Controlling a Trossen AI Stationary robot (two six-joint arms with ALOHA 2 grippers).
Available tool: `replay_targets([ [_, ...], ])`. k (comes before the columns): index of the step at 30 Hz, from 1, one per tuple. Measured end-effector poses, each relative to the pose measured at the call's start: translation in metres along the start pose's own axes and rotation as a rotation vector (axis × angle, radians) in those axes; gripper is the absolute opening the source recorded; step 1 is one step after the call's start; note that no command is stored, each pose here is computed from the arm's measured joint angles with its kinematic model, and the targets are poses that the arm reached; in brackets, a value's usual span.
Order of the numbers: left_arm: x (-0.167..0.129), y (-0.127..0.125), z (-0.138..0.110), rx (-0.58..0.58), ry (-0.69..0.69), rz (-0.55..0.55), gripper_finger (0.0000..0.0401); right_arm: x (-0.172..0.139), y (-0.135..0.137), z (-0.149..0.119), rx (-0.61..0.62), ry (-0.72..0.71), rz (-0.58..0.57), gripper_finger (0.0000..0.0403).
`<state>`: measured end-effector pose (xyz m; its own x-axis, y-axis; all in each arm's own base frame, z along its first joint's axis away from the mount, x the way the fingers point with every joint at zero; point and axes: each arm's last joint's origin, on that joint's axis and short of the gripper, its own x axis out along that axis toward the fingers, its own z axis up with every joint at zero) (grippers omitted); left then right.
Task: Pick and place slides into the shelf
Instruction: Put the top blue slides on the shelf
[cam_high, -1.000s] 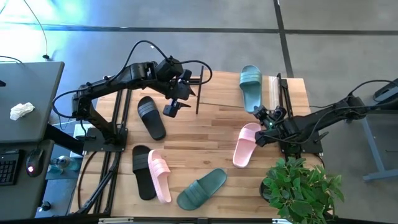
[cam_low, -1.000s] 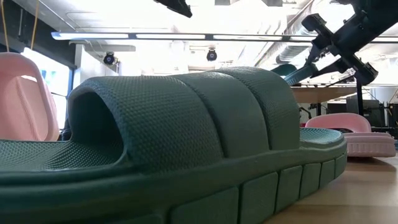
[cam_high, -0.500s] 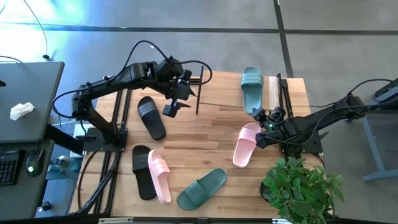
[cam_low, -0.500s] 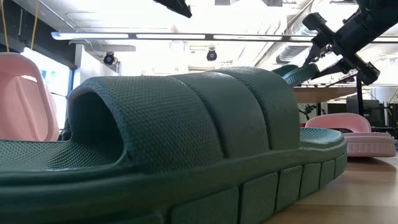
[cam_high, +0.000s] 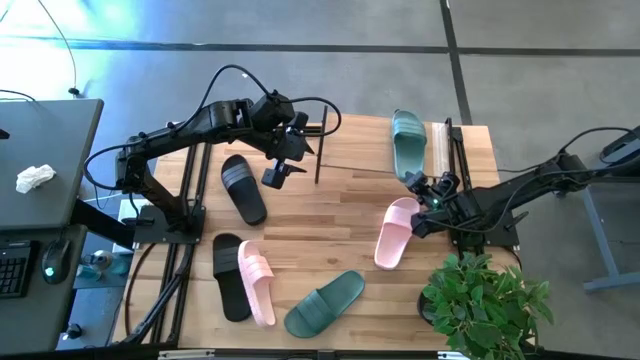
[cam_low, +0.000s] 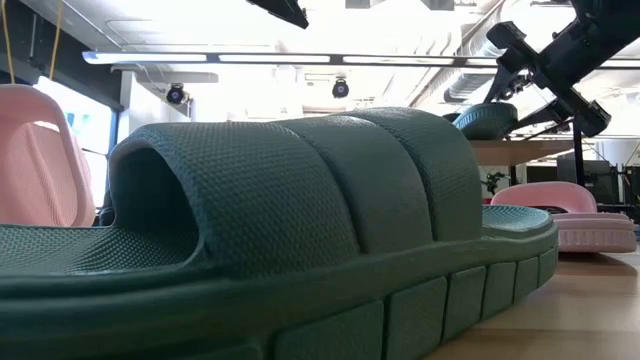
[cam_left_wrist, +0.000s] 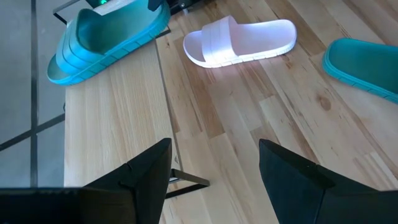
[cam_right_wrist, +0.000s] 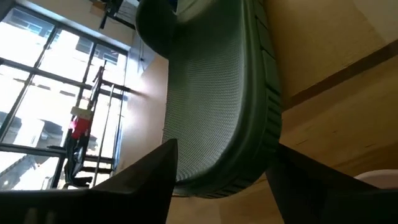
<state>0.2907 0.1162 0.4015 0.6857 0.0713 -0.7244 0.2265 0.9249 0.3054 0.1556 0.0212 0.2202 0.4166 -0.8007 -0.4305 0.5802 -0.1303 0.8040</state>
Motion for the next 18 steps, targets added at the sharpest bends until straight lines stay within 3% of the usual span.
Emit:
replay_targets([
  [10, 0.0000, 0.0001, 0.0000, 0.000, -0.001, 0.001, 0.0225, 0.0021, -0.0009, -0.0005, 0.012, 0.048, -0.058, 0.0223],
  [18, 0.0008, 0.0002, 0.0000, -0.003, 0.001, -0.001, 0.0225, 0.0012, -0.0005, -0.0005, 0.021, 0.032, -0.035, 0.0223],
])
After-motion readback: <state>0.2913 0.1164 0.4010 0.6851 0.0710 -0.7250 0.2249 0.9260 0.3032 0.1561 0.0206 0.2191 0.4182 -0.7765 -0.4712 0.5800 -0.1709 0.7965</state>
